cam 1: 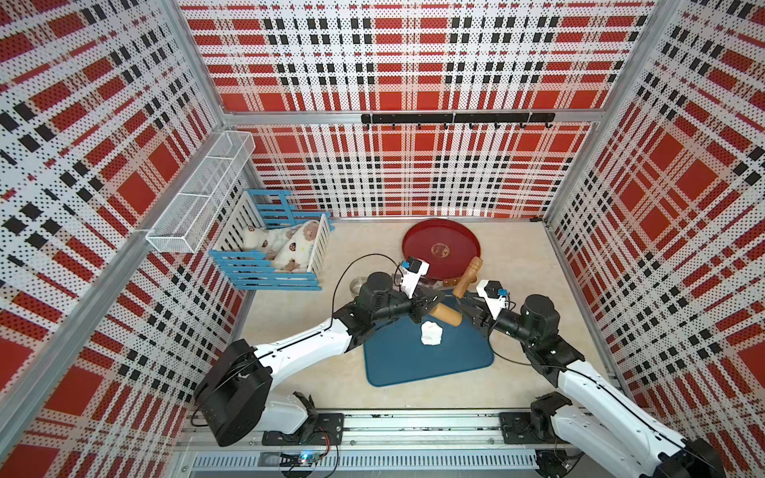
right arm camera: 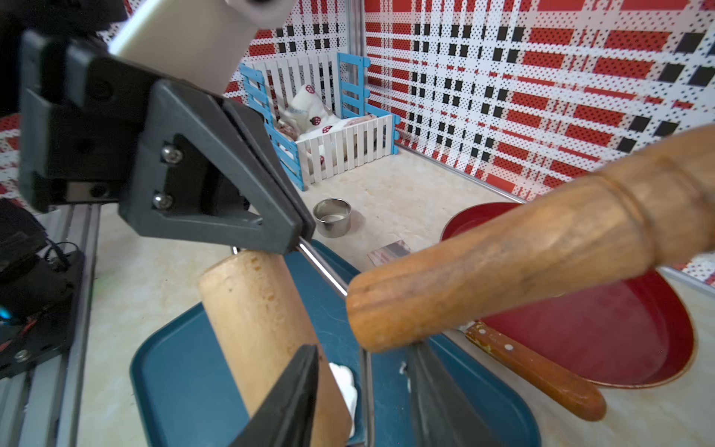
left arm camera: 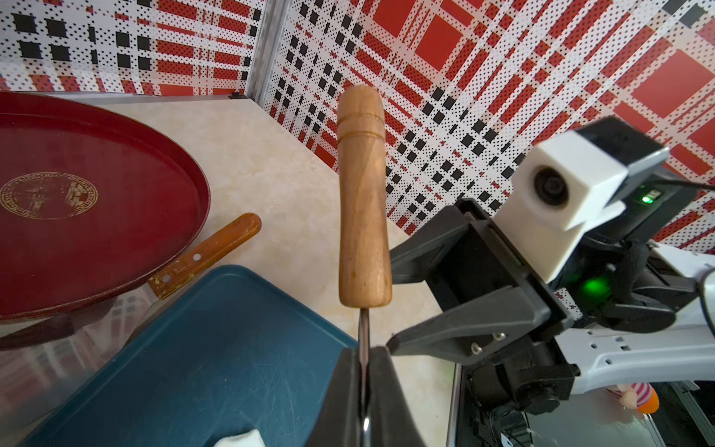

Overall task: Roll out the dumpling wrappers from the dough
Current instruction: Pick up the rolling pin from the center of the board.

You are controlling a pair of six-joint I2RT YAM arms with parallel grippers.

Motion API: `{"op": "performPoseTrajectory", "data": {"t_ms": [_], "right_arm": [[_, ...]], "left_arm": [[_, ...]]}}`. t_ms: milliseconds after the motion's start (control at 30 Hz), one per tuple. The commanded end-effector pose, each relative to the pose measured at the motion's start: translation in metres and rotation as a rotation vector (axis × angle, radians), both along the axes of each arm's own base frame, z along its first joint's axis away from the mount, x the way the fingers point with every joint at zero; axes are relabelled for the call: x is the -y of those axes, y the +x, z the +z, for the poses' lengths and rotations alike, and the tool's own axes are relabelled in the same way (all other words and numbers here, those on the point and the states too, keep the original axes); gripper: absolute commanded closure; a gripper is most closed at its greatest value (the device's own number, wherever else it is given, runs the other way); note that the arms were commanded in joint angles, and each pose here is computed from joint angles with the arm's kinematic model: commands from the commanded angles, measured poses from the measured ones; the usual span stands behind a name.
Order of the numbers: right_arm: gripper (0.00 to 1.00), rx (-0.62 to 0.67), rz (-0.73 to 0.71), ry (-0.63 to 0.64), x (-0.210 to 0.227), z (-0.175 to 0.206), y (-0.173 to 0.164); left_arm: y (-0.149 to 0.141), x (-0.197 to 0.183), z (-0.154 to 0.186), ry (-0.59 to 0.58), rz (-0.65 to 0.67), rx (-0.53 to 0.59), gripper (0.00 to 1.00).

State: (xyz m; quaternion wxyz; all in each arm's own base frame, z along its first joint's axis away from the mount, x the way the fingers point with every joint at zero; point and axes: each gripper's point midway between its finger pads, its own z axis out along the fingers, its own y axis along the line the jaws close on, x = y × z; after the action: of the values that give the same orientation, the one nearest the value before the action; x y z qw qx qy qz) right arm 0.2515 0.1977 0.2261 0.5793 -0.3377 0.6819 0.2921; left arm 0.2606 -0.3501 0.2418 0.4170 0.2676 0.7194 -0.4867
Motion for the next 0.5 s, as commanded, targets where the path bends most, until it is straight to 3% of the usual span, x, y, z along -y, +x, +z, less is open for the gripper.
{"op": "performPoseTrajectory", "data": {"t_ms": [0, 267, 467], "right_arm": [[0.23, 0.046, -0.005, 0.040, 0.000, 0.026, -0.003], [0.13, -0.052, -0.255, 0.155, 0.032, 0.045, 0.015], [0.13, -0.159, -0.280, 0.240, 0.033, 0.072, 0.018]], "left_arm": [[0.005, -0.006, 0.015, -0.045, -0.001, 0.050, 1.00], [0.009, -0.023, 0.023, -0.056, 0.005, 0.140, 1.00], [-0.007, -0.027, 0.031, -0.068, -0.060, 0.233, 1.00]]}}
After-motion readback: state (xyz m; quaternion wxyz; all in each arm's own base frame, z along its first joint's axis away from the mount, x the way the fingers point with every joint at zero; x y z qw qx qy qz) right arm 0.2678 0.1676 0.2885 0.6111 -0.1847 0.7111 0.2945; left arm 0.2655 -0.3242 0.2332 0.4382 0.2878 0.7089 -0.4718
